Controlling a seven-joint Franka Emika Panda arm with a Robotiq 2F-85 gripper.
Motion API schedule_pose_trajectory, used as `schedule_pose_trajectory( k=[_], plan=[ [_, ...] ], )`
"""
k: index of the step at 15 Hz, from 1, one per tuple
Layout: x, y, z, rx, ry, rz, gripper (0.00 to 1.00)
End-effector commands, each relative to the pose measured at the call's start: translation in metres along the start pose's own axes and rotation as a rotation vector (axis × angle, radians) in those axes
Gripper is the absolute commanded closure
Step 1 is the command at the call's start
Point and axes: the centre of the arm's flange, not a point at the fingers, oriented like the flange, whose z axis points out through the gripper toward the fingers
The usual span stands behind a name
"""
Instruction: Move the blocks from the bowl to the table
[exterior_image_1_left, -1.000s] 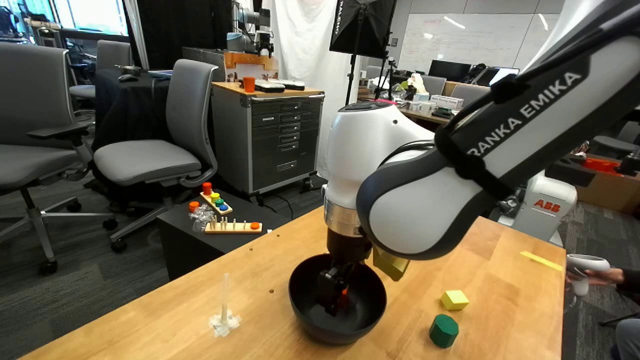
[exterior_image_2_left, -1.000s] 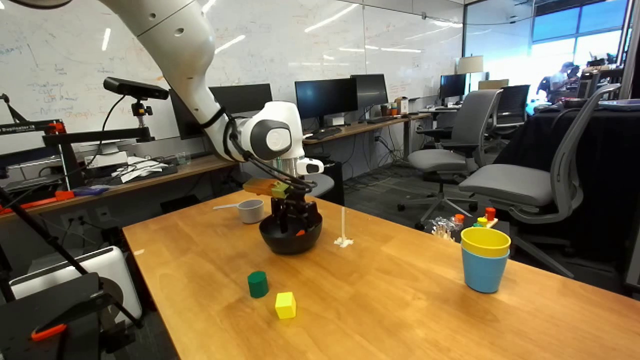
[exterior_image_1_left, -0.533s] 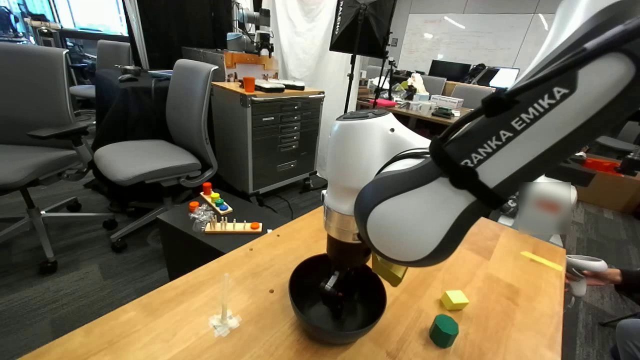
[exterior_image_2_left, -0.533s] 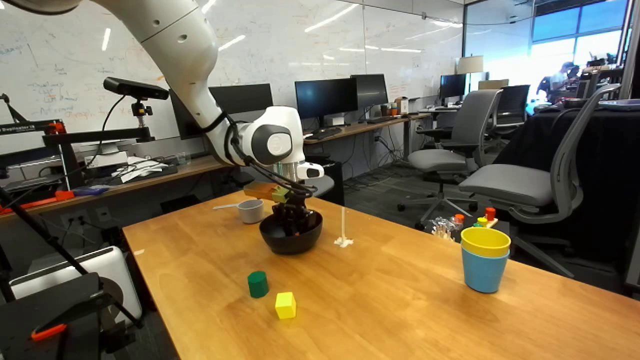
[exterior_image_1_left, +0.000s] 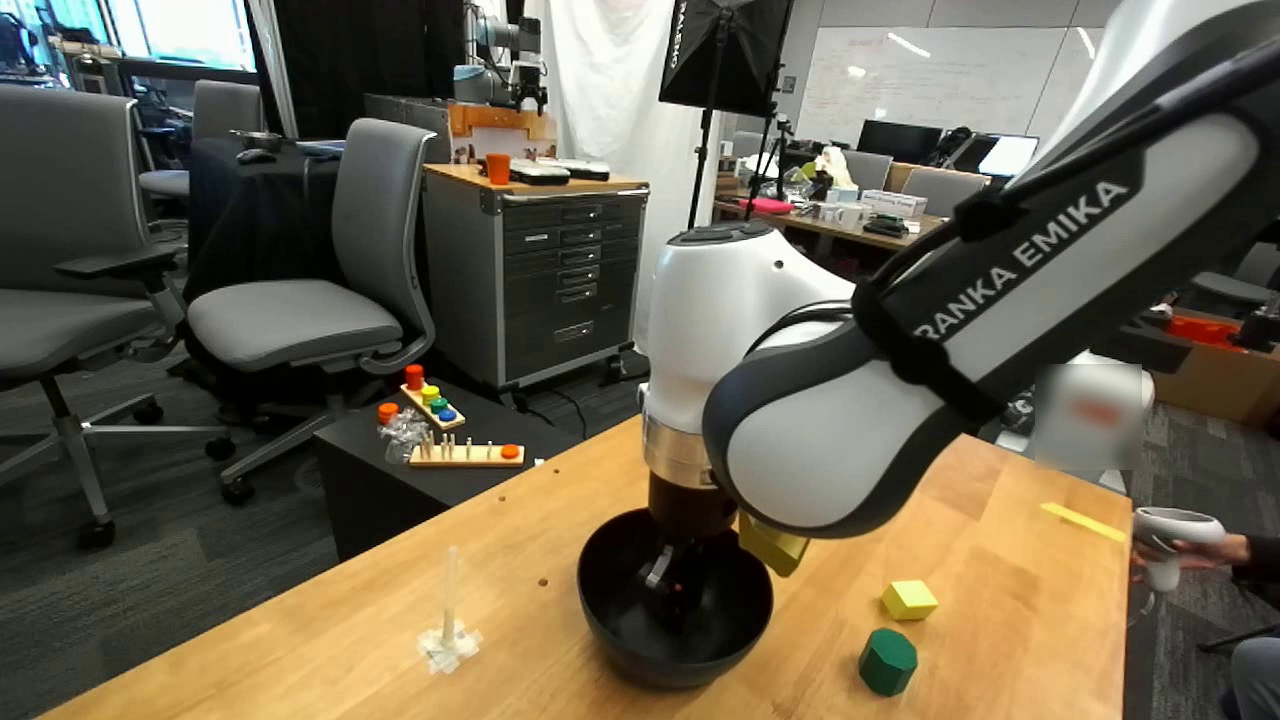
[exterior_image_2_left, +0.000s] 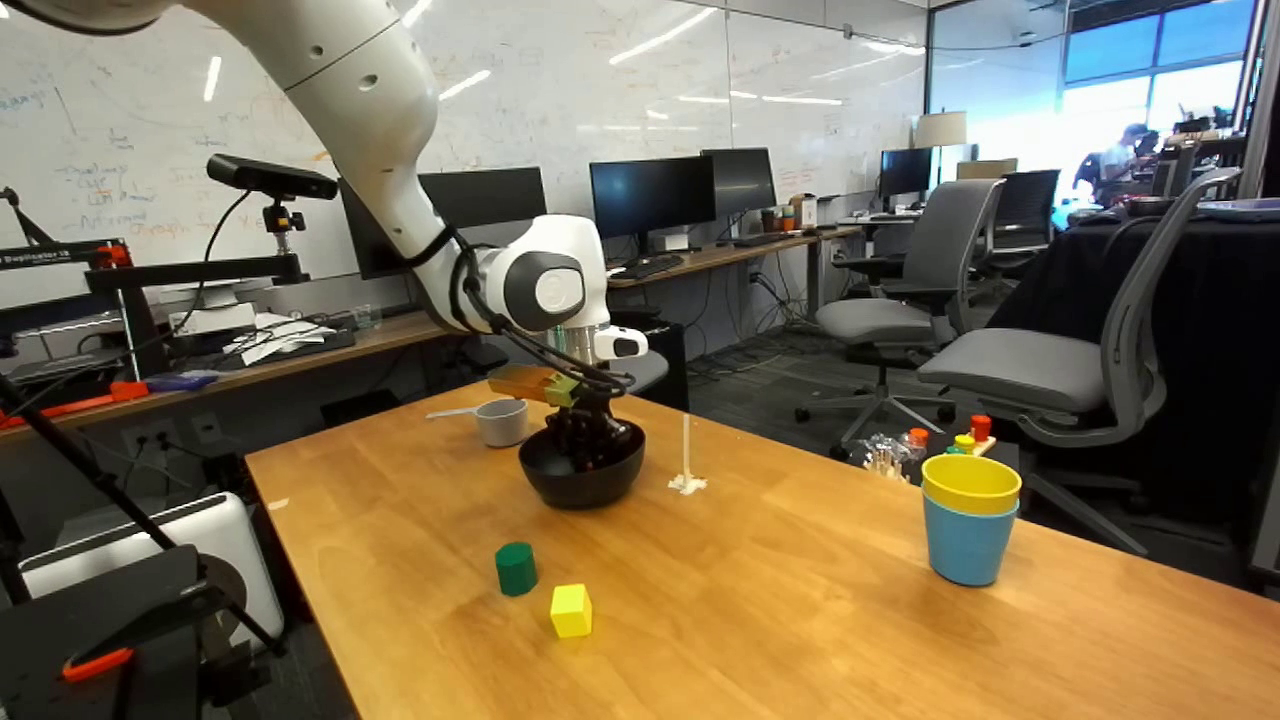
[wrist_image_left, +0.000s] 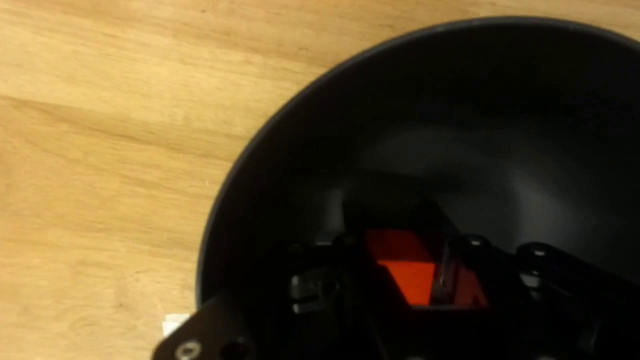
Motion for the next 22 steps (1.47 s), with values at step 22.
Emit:
schedule_pose_trajectory(
  k=[22],
  plan=[
    [-0.019,0.017,-0.173,-0.037,0.181,0.104,0.92]
  ],
)
